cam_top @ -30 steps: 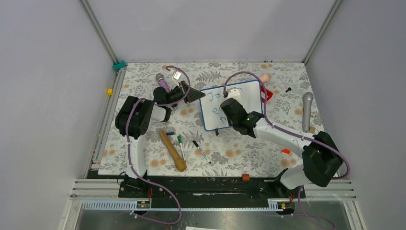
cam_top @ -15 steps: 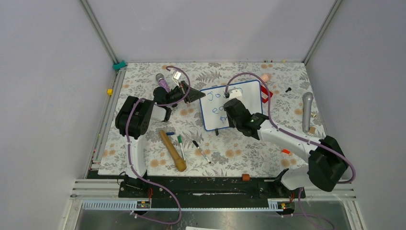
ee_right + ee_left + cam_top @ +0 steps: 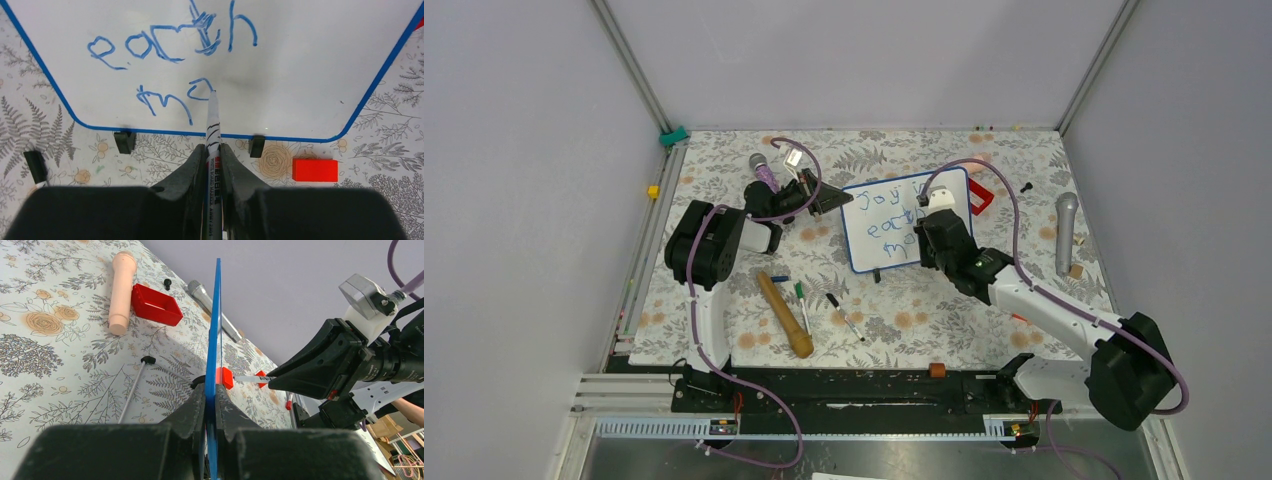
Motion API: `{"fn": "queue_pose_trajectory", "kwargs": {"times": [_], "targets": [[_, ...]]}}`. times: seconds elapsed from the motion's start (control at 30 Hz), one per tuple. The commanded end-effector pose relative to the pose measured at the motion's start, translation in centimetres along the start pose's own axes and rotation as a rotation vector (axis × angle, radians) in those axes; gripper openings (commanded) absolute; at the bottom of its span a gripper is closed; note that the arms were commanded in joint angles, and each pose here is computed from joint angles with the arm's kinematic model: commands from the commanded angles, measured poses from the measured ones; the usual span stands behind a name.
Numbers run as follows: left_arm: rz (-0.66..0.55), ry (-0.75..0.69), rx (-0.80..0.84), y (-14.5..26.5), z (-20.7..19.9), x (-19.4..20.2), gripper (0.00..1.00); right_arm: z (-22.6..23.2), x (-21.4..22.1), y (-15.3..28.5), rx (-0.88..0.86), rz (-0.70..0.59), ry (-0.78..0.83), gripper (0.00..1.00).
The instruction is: Write a sentence on the whiteboard
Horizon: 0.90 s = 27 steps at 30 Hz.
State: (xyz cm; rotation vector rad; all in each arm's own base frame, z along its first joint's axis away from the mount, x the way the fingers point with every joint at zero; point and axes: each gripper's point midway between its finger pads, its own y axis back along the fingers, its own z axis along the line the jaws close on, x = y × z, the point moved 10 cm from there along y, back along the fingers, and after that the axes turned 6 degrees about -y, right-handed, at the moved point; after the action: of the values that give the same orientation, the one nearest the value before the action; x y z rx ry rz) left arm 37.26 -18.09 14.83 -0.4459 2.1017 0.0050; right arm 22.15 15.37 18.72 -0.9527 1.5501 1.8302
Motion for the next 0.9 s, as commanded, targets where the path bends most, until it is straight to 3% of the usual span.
{"fn": "queue_pose_trajectory", "kwargs": {"times": [0.0,0.3,0.87], "targets": [[0.025,-0.123,0.061,-0.2,-0.7,0.2,0.0,0.3,-0.9,0.5,-0.092,-0.054,0.052,0.0],[0.025,-0.122,0.061,-0.2,-0.7,0.2,0.0,0.3,-0.7,0.9,-0.035,0.05,0.018,0.0],[0.024,-0.123,0.06,-0.2,-0.6,0.2,0.0,0.9,-2.3,-1.3,0.059,0.033,0.031,0.0]]}}
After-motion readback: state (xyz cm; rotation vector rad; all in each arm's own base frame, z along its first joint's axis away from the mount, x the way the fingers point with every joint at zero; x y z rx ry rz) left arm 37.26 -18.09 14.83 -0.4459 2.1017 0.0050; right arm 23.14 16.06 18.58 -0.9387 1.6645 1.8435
